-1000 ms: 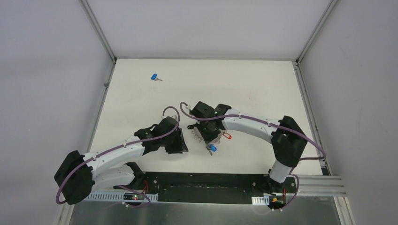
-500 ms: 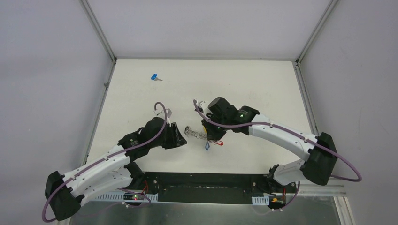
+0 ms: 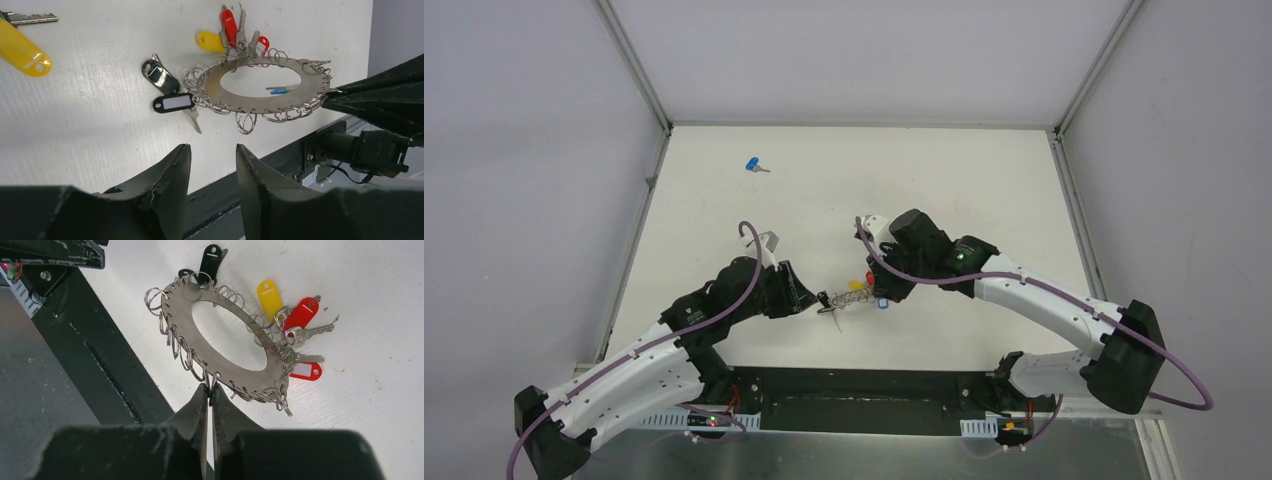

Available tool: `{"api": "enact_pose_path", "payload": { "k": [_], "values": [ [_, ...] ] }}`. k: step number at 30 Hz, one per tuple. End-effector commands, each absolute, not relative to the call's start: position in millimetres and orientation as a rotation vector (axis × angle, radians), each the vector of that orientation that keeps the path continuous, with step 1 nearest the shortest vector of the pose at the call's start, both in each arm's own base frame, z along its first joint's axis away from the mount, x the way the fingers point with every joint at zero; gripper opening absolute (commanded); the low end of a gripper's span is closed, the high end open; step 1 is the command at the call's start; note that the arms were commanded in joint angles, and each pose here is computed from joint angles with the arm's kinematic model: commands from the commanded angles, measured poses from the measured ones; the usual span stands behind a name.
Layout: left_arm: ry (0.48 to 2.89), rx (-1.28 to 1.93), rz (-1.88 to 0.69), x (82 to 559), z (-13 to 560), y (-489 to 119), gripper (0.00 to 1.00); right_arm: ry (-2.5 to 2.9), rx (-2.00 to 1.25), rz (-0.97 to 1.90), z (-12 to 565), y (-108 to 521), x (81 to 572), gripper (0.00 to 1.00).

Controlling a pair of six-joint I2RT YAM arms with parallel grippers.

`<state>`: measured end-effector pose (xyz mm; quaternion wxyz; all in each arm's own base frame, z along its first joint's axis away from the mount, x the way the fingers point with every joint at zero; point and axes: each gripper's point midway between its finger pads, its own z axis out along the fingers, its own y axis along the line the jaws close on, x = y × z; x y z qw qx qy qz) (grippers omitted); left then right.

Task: Put the keys on the keyring
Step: Adjust the keyring at the center of the board.

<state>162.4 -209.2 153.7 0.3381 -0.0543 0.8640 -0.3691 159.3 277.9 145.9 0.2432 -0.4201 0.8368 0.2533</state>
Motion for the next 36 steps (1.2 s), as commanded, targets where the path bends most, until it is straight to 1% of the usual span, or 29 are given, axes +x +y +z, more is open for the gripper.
{"api": "enact_pose_path", "payload": {
  "k": [1,7,14,15,16,17,19,21,23,25,30,33,36],
  "values": [
    [2.234,-0.145,-0.966,166,155,-213,0.4,2.323,-1.093,0.798,139,287,164,0.0],
    [2.267,-0.15,-0.959,167,147,-217,0.4,2.575,-0.996,0.896,102,280,159,0.0],
    [2.31,-0.15,-0.976,165,137,-223,0.4,2.767,-0.949,1.021,81,281,149,0.0],
    [2.314,-0.153,-0.976,165,136,-224,0.4,2.76,-0.969,1.059,83,283,147,0.07],
    [2.322,-0.154,-0.974,164,134,-224,0.4,2.747,-0.979,1.093,86,285,146,0.17],
    [2.328,-0.16,-0.971,164,132,-224,0.4,2.725,-0.977,1.109,90,287,147,0.3],
    [2.344,-0.172,-0.968,163,128,-224,0.4,2.674,-0.948,1.085,98,287,154,0.5],
    [2.363,-0.185,-0.96,163,122,-224,0.4,2.638,-0.902,1.043,102,283,162,0.64],
    [2.384,-0.199,-0.954,162,117,-224,0.4,2.623,-0.85,1.011,104,278,169,0.71],
    [2.403,-0.209,-0.951,161,112,-225,0.4,2.639,-0.785,0.976,101,272,177,0.72],
    [2.455,-0.236,-0.946,160,100,-230,0.4,2.77,-0.579,0.888,77,254,190,0.73],
    [2.499,-0.261,-0.938,159,92,-233,0.4,2.833,-0.478,0.909,68,250,191,0.72],
    [2.544,-0.279,-0.941,157,82,-238,0.39,2.846,-0.444,0.918,63,249,190,0.7]
  ]
}}
